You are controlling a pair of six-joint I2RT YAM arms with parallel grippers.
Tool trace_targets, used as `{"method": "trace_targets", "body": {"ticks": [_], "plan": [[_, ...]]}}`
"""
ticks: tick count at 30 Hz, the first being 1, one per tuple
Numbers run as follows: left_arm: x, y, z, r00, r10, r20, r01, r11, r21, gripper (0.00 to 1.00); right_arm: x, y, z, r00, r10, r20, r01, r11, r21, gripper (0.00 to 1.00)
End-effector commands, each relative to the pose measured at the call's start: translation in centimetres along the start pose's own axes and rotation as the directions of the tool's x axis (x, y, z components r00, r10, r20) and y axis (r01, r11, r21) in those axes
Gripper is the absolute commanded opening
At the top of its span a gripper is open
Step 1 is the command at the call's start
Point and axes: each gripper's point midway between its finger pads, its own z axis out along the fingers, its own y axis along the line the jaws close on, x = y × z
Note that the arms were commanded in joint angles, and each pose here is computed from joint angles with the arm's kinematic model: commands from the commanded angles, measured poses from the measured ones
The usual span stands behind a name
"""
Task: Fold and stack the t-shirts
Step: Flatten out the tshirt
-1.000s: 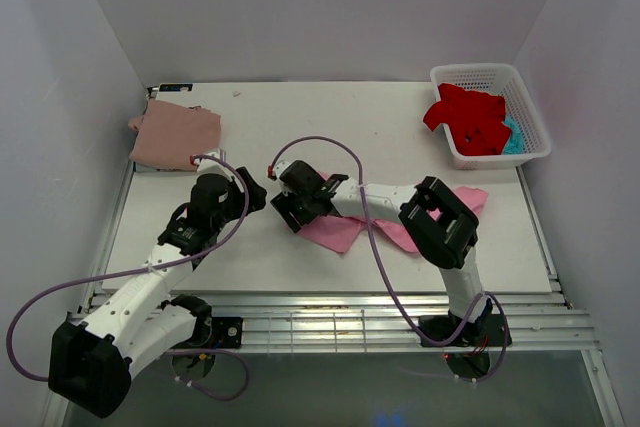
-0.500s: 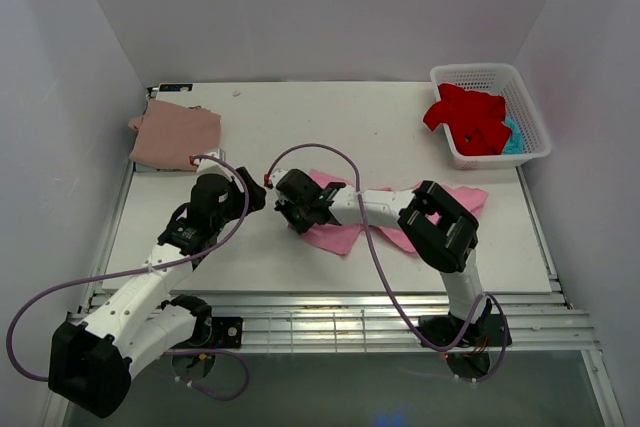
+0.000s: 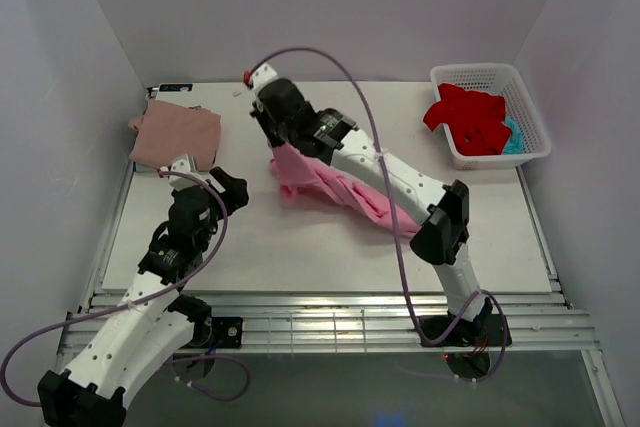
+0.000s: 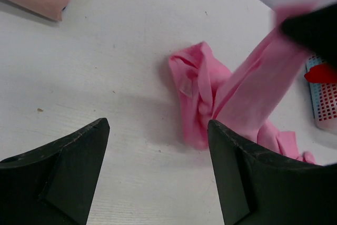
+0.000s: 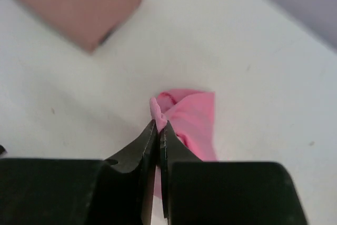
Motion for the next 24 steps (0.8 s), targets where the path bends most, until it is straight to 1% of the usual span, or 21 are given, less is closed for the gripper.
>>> {"method": "trace_targets", "body": {"ticks": [1,2,3,4,5,7,8,9,10,12,13,15,16,18,19,21,22,23,24], "plan": [[-0.5,1.3,-0.3,0.999,-0.026,0.039,0.028,0.998,-0.057,0.86,-12.9,-4.6,-9.0,0.947,0.031,0.321,-0.065,0.993,0.095,0.08],[-0.5,1.3,-0.3,0.999,-0.025,0.038,0.027,0.998,-0.058,0.86,-15.9,-6.1,-11.8,0.909,0.029,0.416,-0.093,0.986,0.135,0.08],[-0.2,1.3,-0.2,0.999,-0.022,0.028,0.024,0.998,-0.058,0.86,-17.0,-7.2,-13.4,0.888,0.012,0.46,-0.102,0.98,0.17,0.08],[-0.3,1.2,-0.2,0.999,-0.023,0.027,0.024,0.998,-0.055,0.86,-18.7,-8.8,-17.4,0.845,0.015,0.535,-0.139,0.972,0.192,0.08],[-0.2,1.2,-0.1,0.999,-0.023,0.021,0.025,0.998,-0.055,0.86,-17.6,-10.0,-17.1,0.854,-0.003,0.519,-0.152,0.955,0.256,0.08],[0.1,0.9,0.1,1.0,-0.022,0.002,0.022,0.999,-0.047,0.86,-18.8,-13.7,-21.6,0.799,0.02,0.601,-0.241,0.926,0.29,0.08],[0.2,0.8,0.1,1.0,-0.022,-0.002,0.022,0.999,-0.042,0.86,-18.3,-15.1,-22.3,0.801,0.025,0.598,-0.268,0.908,0.322,0.08],[0.3,0.7,0.1,1.0,-0.023,-0.005,0.023,0.999,-0.037,0.86,-16.6,-17.1,-21.6,0.827,0.022,0.561,-0.277,0.885,0.374,0.08],[0.3,0.7,0.1,1.0,-0.024,-0.008,0.024,0.999,-0.034,0.86,-15.9,-18.7,-23.2,0.822,0.031,0.569,-0.307,0.865,0.396,0.08],[0.4,0.6,0.1,1.0,-0.022,-0.009,0.021,1.0,-0.023,0.86,-13.4,-21.8,-23.1,0.844,0.045,0.534,-0.339,0.816,0.467,0.08],[0.6,0.5,0.1,1.0,-0.018,-0.014,0.018,1.0,-0.013,0.86,-11.1,-22.6,-22.5,0.869,0.053,0.492,-0.332,0.8,0.5,0.08],[0.6,0.0,0.2,1.0,0.008,-0.016,-0.007,1.0,0.015,0.86,-7.9,-25.0,-22.2,0.893,0.076,0.444,-0.351,0.735,0.58,0.08],[0.7,-0.3,0.3,0.999,0.02,-0.024,-0.02,0.999,0.035,0.86,-5.2,-25.4,-21.4,0.918,0.084,0.388,-0.327,0.716,0.617,0.08],[1.6,-1.1,0.7,0.997,0.04,-0.061,-0.036,0.997,0.075,0.86,-2.2,-26.2,-21.0,0.932,0.108,0.345,-0.322,0.679,0.66,0.08],[2.0,-1.2,1.0,0.996,0.055,-0.075,-0.049,0.995,0.085,0.85,0.4,-26.0,-20.6,0.941,0.129,0.312,-0.315,0.67,0.672,0.08],[3.7,-0.3,2.0,0.992,0.063,-0.11,-0.057,0.997,0.058,0.84,2.7,-26.3,-20.8,0.939,0.159,0.304,-0.333,0.632,0.7,0.08],[4.2,0.3,2.4,0.991,0.064,-0.115,-0.06,0.998,0.036,0.84,3.5,-26.5,-21.9,0.934,0.166,0.315,-0.348,0.616,0.707,0.08],[4.5,0.8,3.0,0.992,0.069,-0.102,-0.068,0.998,0.013,0.83,5.7,-26.6,-21.6,0.947,0.173,0.272,-0.32,0.6,0.734,0.08],[4.7,1.1,3.4,0.992,0.076,-0.098,-0.076,0.997,0.003,0.83,6.6,-26.8,-22.0,0.946,0.184,0.266,-0.323,0.587,0.743,0.08]]}}
